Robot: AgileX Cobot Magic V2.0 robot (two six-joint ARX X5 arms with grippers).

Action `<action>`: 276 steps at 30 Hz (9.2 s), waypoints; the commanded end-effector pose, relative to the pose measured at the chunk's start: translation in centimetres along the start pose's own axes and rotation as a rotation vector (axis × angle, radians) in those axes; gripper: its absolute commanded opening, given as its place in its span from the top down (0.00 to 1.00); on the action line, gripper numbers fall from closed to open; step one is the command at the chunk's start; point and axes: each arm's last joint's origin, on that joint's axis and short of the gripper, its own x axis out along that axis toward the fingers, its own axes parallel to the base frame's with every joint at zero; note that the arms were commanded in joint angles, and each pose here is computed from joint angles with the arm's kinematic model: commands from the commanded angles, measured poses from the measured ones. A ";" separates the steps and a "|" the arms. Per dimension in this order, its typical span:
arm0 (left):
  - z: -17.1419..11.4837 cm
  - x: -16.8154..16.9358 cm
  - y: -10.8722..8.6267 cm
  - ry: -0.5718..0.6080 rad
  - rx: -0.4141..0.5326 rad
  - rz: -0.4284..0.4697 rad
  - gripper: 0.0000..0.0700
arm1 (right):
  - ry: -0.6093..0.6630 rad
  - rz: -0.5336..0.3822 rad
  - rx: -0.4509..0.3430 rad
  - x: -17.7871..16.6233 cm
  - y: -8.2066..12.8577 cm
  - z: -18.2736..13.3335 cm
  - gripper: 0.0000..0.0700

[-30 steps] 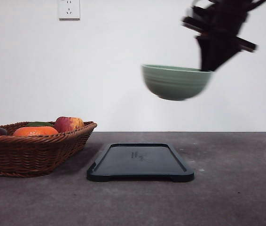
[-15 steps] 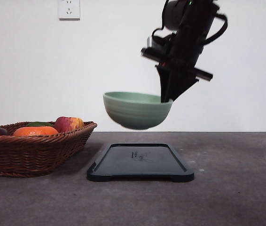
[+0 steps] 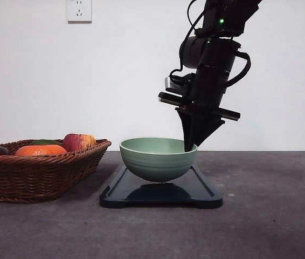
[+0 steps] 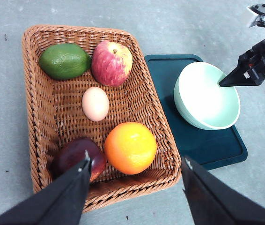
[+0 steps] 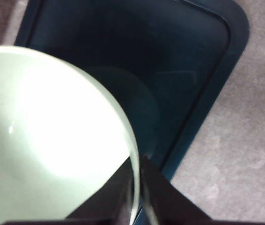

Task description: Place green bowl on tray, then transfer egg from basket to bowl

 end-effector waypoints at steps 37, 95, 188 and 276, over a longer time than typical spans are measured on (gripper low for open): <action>0.6 -0.3 -0.2 -0.025 0.021 -0.006 0.45 | -0.579 0.037 -0.128 -9.8 1.4 -12.2 0.61; 5.0 25.8 1.4 0.530 0.082 0.277 0.38 | -0.697 0.025 -0.151 -11.4 0.3 -24.0 0.61; 4.4 28.5 -14.2 0.267 0.324 -0.134 0.62 | -0.715 0.005 -0.145 -11.5 0.3 -23.9 0.61; -4.9 5.7 -3.8 -0.008 0.153 -0.021 0.27 | -0.713 0.007 -0.141 -11.5 0.3 -23.9 0.61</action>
